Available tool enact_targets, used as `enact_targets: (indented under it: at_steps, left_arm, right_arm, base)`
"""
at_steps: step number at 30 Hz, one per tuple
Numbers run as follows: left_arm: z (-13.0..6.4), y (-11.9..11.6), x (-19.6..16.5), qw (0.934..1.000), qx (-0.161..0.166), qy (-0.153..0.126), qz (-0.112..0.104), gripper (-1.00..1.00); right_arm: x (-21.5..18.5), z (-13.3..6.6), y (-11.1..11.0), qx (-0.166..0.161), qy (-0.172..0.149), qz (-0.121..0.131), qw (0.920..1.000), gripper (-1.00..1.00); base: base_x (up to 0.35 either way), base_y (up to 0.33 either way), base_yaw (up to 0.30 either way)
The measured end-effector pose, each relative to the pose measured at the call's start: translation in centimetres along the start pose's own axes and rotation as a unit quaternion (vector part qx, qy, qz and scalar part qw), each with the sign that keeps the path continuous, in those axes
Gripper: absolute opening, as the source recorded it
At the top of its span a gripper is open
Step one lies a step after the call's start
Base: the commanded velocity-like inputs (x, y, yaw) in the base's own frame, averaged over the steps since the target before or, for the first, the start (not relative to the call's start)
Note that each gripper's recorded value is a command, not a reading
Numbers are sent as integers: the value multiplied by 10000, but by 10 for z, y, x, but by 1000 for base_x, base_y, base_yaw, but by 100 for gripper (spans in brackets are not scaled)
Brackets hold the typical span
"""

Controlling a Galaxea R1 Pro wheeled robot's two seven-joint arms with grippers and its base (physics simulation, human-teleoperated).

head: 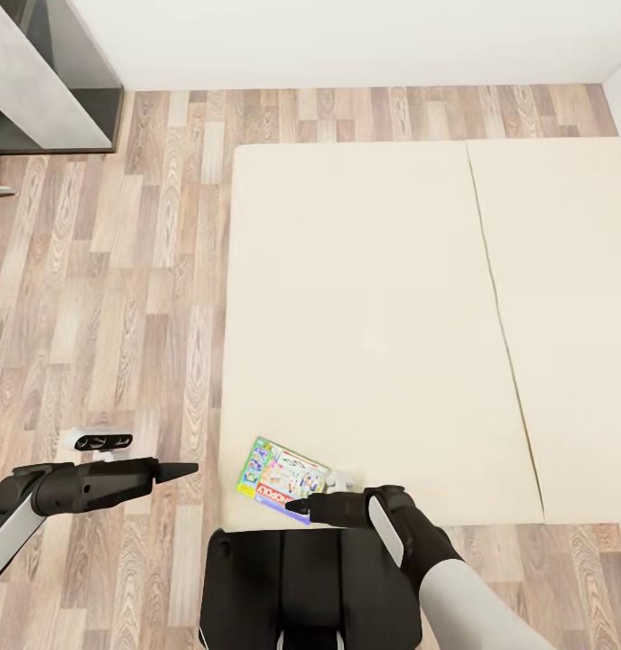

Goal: Put all the toys in the child's room - the three board games (two on the bed and one on the table), the two jigsaw puzzles on the table, and the tennis ball on the table - inside the toy box on the table in the child's room.

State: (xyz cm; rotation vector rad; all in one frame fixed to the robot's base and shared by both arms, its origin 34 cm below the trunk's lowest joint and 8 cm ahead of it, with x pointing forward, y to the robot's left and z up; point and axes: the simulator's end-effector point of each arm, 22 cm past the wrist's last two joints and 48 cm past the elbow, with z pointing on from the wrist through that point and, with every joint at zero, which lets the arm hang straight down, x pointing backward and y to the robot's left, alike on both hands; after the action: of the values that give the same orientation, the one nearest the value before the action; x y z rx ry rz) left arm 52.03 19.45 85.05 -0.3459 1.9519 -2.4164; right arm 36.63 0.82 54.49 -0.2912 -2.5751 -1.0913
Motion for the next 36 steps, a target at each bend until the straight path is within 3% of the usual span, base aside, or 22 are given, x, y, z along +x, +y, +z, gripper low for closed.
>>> enact_targets:
  at_steps: [12, 36]
  left_arm:
    - [0, 0, 0, 10000, 2, -2, 1, 100]
    - [0, 0, 0, 10000, 3, -2, -1, 100]
  right_arm:
    - [0, 0, 0, 0, 1, -1, 10000, 100]
    - [-1, -1, -1, 4, -11, 7, 10000, 100]
  base:
    - [0, 123, 0]
    - [0, 5, 0]
